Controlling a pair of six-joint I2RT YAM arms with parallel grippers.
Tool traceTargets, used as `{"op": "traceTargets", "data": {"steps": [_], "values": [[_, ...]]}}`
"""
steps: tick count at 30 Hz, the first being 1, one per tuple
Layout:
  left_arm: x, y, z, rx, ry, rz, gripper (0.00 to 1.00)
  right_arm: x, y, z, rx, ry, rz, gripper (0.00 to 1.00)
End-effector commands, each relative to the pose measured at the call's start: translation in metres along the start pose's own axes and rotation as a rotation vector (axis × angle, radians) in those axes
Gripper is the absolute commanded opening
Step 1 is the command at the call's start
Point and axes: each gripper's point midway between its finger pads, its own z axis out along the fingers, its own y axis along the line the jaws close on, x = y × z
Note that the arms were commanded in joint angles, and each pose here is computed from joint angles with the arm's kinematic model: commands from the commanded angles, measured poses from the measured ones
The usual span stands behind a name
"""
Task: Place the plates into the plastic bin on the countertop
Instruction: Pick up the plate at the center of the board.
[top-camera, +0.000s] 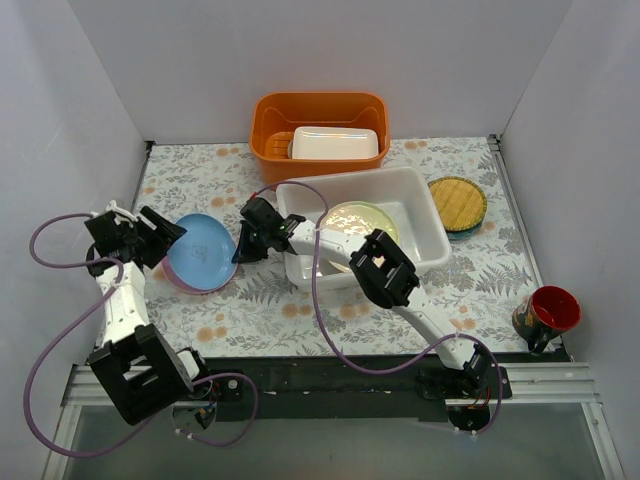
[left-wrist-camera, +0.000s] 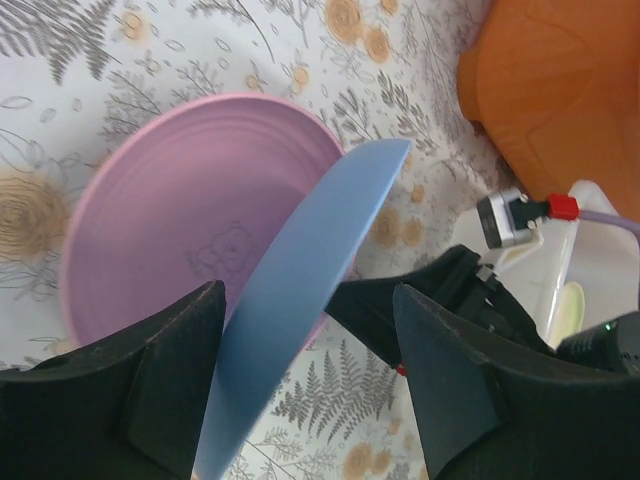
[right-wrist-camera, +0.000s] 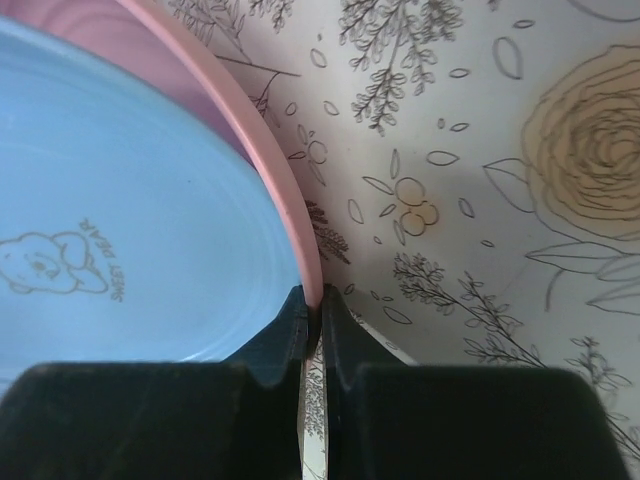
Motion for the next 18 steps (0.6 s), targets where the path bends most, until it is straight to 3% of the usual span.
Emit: {"op": "traceTargets", "data": {"steps": [1,3,6,11,13,14,18], "values": [[0.034,-0.02,0.002,0.088,0.146,-0.001,0.68,0.003,0.05,-0.003,-0.199,0.039,-0.05,0.01],[0.04,-0.015,0.005,0.04,0.171,0.014,0.73,0.004,0.052,-0.003,-0.207,0.044,-0.054,0.01],[0.042,-0.009,0.009,-0.017,0.184,0.032,0.71,0.003,0.056,-0.004,-0.222,0.045,-0.057,0.01],[0.043,0.002,0.012,-0.078,0.189,0.028,0.45,0.005,0.059,-0.005,-0.234,0.053,-0.061,0.03],[0.043,0.008,0.011,-0.113,0.188,0.022,0.25,0.004,0.058,-0.006,-0.235,0.049,-0.061,0.04],[0.043,0.01,0.011,-0.133,0.191,0.011,0.01,0.003,0.06,-0.008,-0.241,0.046,-0.064,0.04],[0.038,0.019,0.009,-0.199,0.172,0.002,0.0,0.001,0.063,-0.011,-0.251,0.037,-0.075,0.11]]}}
